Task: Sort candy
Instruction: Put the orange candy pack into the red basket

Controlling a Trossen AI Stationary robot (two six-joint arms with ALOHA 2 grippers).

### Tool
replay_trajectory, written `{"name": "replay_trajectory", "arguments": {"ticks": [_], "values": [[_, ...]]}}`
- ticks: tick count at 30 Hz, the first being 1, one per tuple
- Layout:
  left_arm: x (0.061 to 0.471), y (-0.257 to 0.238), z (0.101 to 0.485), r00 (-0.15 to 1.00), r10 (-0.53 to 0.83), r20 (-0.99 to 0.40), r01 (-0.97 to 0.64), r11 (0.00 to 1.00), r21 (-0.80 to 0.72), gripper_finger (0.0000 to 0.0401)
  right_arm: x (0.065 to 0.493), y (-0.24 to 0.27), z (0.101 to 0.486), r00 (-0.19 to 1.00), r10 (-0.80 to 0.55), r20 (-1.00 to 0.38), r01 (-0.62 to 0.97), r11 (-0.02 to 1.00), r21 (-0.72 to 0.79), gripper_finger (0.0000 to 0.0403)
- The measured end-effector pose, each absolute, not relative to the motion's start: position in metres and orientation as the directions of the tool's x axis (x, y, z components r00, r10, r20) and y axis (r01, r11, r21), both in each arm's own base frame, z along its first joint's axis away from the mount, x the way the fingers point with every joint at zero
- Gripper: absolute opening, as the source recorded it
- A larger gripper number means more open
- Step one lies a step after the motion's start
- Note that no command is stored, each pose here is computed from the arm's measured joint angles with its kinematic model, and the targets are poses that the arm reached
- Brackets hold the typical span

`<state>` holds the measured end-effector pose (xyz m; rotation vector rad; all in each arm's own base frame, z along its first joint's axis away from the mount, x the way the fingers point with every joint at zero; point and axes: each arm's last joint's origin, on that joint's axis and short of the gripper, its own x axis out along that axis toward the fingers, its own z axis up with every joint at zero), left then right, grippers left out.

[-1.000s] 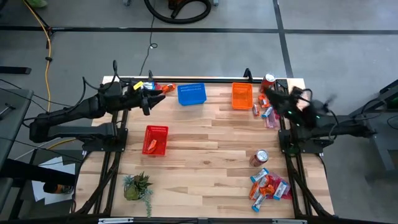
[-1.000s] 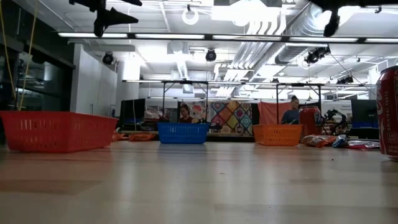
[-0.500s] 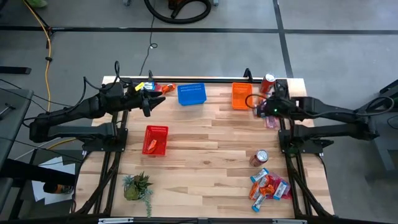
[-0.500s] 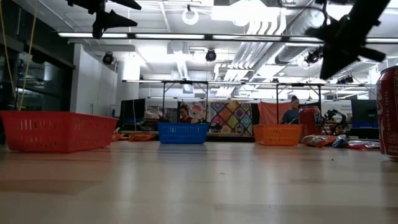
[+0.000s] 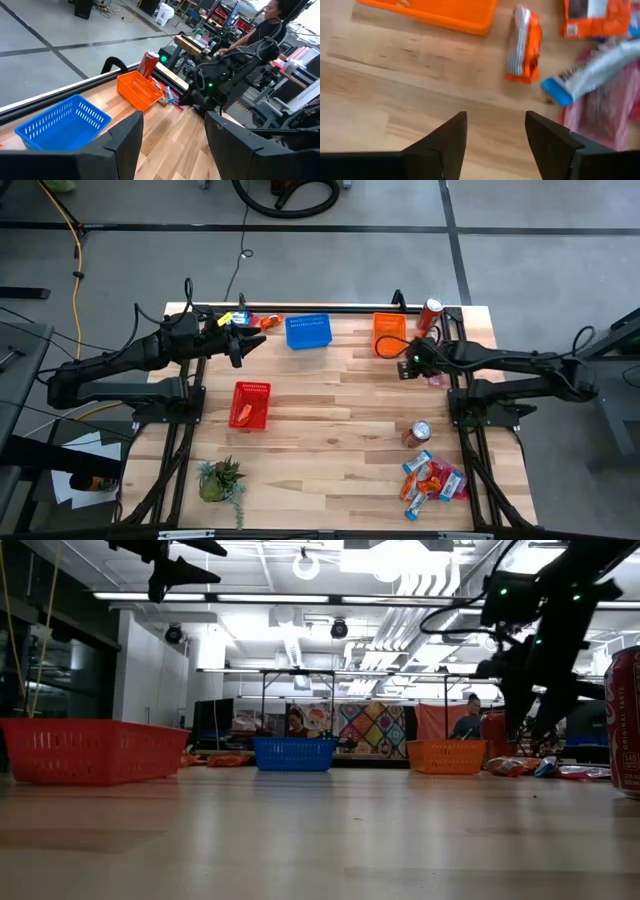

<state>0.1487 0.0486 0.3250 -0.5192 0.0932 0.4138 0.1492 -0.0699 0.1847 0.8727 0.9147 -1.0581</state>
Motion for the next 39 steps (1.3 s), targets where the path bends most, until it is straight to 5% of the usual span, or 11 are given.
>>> {"name": "replay_trajectory", "arguments": {"ticks": [22,25,30,35,39], "values": [[0.149,0.048,0.325,0.919,0.345,-0.190,-0.393,0.771,-0.501,0.0200,0.164,-0.124,0.140,0.046,-0.273,-0.961,0.897,0.435,-0.080,0.0194],[0.148,0.048,0.325,0.920,0.345,-0.187,-0.391,0.771,-0.502,0.0200,0.165,-0.124,0.135,0.032,-0.246,-0.969,0.886,0.455,-0.086,0.0162],[0.140,0.045,0.331,0.926,0.347,-0.146,-0.371,0.777,-0.509,0.0200,0.160,-0.115,0.140,0.016,-0.193,-0.981,0.871,0.484,-0.081,0.0027],[0.126,0.042,0.340,0.925,0.373,-0.068,-0.353,0.782,-0.514,0.0200,0.152,-0.102,0.178,0.056,-0.211,-0.976,0.869,0.492,-0.056,0.0016],[0.117,0.040,0.344,0.912,0.409,-0.029,-0.370,0.792,-0.486,0.0200,0.150,-0.087,0.233,0.233,-0.295,-0.927,0.851,0.522,0.048,0.0008]]}}
